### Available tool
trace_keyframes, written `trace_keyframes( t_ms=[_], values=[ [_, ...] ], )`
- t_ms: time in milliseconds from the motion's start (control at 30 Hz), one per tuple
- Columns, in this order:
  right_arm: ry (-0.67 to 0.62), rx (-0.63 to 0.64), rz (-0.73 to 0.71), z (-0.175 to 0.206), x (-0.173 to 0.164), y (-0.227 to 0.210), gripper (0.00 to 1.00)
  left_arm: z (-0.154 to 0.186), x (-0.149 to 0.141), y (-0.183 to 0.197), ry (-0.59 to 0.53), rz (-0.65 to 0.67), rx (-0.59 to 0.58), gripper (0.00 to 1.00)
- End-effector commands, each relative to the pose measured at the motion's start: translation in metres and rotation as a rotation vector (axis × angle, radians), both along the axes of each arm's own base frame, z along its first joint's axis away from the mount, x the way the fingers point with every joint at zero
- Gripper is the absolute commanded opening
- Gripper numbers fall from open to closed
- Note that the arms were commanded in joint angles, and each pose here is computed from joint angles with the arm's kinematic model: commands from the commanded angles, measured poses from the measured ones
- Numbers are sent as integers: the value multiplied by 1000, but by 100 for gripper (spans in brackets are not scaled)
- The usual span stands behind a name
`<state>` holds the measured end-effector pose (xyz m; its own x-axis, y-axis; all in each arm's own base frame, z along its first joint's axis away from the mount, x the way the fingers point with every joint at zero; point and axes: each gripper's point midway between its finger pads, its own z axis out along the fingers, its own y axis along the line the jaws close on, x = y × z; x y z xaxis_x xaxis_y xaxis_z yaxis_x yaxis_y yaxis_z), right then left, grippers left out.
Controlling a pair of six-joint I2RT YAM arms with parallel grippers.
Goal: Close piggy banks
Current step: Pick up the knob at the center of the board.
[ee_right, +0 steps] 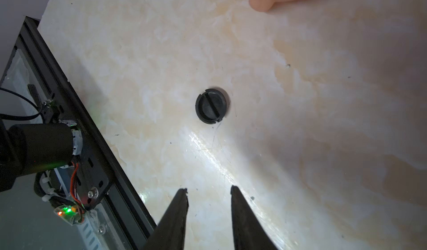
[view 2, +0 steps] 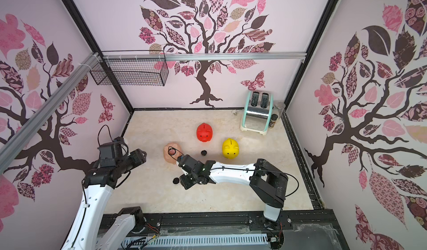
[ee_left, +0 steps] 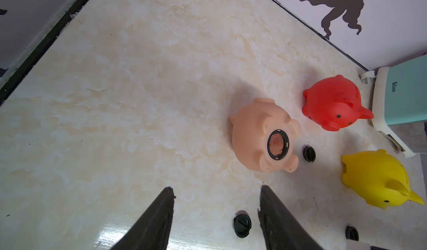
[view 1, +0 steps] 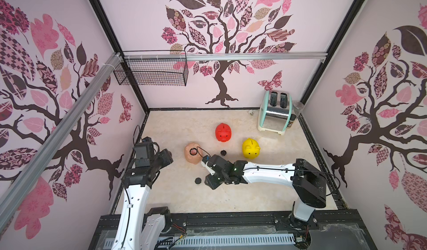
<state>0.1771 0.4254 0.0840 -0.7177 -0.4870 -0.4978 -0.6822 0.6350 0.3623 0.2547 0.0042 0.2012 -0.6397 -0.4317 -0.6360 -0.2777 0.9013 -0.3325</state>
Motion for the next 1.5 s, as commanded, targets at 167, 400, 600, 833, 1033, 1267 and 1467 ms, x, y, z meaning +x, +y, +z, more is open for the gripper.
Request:
trace_keyframes(
  t_ms=[167,400,600,833,1033,1267,1467],
  values=[
    [-110,-5,151,0,7,28,29,12,-4,14,-47,66,55,61],
    [-145,-87,202,-18,14,35,27,16,-7,15,-69,75,60,61],
    [-156,-120,215,-25,19,42,27,18,-7,16,-74,79,63,60],
    [-150,-130,229,-30,21,50,26,18,-7,16,-76,81,65,60],
    [-144,-141,239,-34,21,55,24,19,-7,17,-80,83,67,60],
    [-131,-157,246,-42,20,56,24,19,-8,17,-82,86,70,60],
    [-123,-172,246,-51,20,55,24,20,-8,17,-84,85,69,60]
  ],
)
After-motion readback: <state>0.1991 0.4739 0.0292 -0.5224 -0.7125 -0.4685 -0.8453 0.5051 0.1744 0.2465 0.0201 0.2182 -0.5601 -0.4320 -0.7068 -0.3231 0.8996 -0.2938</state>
